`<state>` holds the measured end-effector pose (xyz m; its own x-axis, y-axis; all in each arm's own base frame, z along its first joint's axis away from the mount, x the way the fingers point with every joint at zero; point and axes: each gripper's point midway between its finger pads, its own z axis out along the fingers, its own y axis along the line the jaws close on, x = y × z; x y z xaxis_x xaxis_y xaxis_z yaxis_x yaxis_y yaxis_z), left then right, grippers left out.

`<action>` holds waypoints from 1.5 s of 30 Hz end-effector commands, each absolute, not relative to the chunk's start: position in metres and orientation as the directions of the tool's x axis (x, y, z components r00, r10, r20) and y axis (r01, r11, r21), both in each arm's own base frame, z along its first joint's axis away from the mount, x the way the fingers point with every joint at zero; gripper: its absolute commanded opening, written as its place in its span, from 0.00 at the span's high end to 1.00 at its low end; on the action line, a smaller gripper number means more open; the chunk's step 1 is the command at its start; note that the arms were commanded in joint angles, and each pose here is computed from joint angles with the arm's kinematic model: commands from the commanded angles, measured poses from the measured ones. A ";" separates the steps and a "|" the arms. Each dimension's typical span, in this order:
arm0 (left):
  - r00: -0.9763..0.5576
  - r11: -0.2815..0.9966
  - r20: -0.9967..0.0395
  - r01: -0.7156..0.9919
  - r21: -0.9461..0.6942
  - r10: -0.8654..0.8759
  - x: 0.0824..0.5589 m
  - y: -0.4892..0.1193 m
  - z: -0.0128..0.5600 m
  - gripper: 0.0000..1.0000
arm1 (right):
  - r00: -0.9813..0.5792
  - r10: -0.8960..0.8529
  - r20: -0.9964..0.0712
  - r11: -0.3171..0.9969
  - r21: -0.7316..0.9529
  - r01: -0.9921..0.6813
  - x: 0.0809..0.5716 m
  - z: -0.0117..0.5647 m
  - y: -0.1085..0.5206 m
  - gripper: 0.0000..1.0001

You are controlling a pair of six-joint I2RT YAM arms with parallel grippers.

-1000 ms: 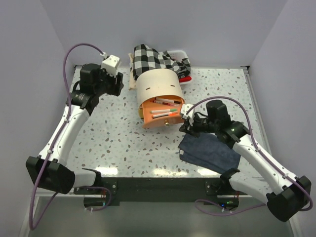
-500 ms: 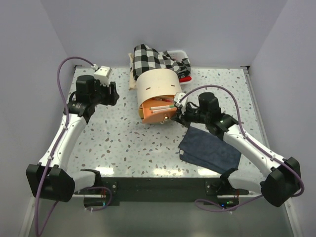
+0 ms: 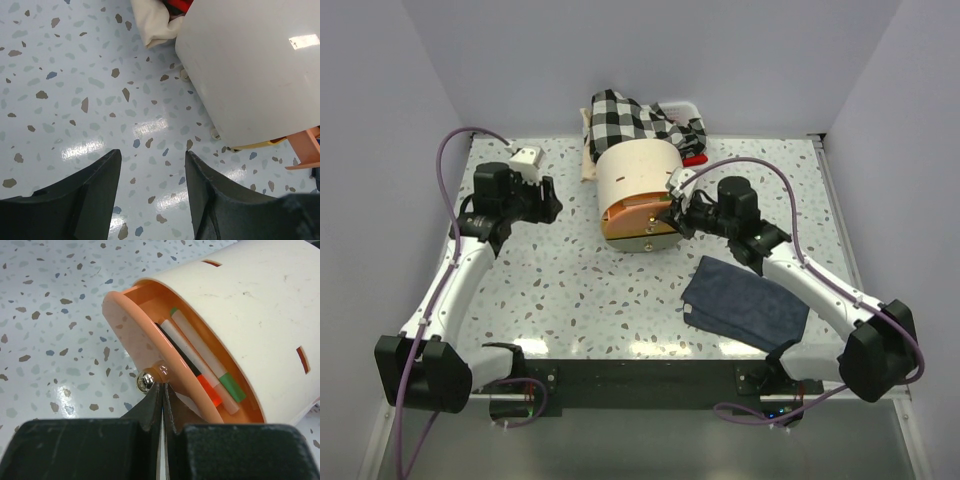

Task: Sort the stationery into containers
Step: Close the drawer in the storage box, then reset both arms

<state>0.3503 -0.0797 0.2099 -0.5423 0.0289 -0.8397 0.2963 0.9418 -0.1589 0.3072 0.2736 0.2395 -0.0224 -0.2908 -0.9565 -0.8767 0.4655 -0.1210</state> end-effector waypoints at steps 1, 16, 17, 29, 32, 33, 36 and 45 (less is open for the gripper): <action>-0.474 0.931 -0.880 0.327 -0.163 0.012 0.355 -0.083 0.229 0.41 | 0.050 -0.232 -0.971 0.534 -0.170 -0.828 0.330 0.270 0.277 0.97; -0.470 0.922 -0.882 0.350 -0.165 0.021 0.357 -0.084 0.226 0.38 | 0.049 -0.212 -0.976 0.571 -0.164 -0.804 0.351 0.272 0.283 0.95; -0.469 0.923 -0.883 0.349 -0.164 0.020 0.357 -0.084 0.226 0.38 | 0.046 -0.212 -0.976 0.568 -0.161 -0.807 0.350 0.272 0.284 0.94; -0.429 0.916 -0.902 0.382 -0.120 0.060 0.354 -0.083 0.239 0.00 | -0.214 -0.405 -0.889 0.740 -0.180 -0.648 0.303 0.246 0.189 0.14; -0.404 0.926 -0.909 0.373 -0.064 0.100 0.357 -0.076 0.232 0.00 | -0.341 -0.283 -0.897 0.909 -0.138 -0.393 0.314 0.232 0.137 0.01; -0.400 0.938 -0.911 0.344 -0.049 0.099 0.359 -0.071 0.229 0.00 | -0.386 -0.252 -0.887 0.934 -0.119 -0.337 0.317 0.225 0.123 0.01; -0.384 0.954 -0.920 0.296 -0.041 0.080 0.367 -0.062 0.217 0.00 | -0.569 -0.036 -0.821 0.990 0.050 -0.134 0.326 0.189 0.081 0.01; -0.363 0.986 -0.926 0.161 0.046 0.103 0.377 -0.031 0.195 0.00 | -0.618 -0.039 -0.785 0.987 -0.125 0.097 0.339 0.174 0.003 0.01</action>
<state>0.3573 -0.0499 0.1788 -0.4700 0.0760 -0.8794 0.2338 0.9714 -0.0409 0.3313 0.0260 0.1458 -0.6555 -0.0102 -0.7551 0.0115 0.9997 -0.0234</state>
